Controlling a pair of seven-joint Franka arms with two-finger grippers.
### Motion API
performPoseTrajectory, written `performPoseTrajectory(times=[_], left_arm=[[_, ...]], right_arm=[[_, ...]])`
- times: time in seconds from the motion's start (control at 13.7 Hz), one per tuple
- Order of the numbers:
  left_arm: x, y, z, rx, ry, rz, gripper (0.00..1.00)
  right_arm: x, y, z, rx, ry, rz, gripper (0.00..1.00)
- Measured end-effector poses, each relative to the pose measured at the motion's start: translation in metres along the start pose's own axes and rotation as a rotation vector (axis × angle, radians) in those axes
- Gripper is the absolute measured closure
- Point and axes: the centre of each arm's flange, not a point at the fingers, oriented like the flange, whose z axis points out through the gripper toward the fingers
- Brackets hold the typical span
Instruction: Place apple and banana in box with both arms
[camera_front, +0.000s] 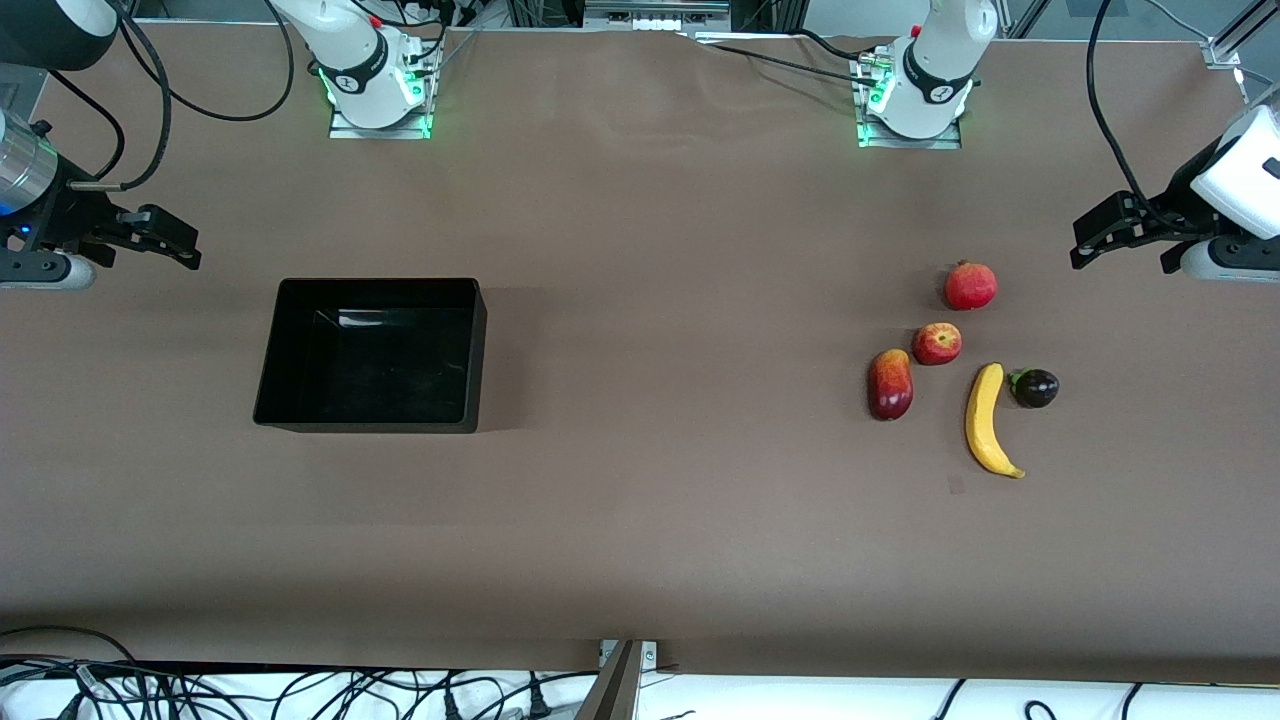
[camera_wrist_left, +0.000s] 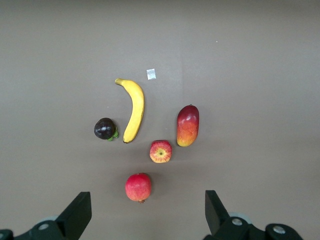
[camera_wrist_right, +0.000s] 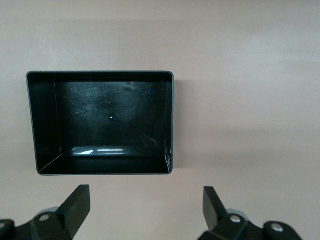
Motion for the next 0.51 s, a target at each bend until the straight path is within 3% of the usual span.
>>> performPoseTrajectory(times=[0.22, 0.51], left_arm=[[0.000, 0.000, 0.000, 0.000, 0.000, 0.000, 0.00], [0.000, 0.000, 0.000, 0.000, 0.000, 0.000, 0.00]], right_arm=[[0.005, 0.000, 0.002, 0.000, 0.019, 0.000, 0.00], [0.008, 0.000, 0.014, -0.004, -0.011, 0.001, 0.00]])
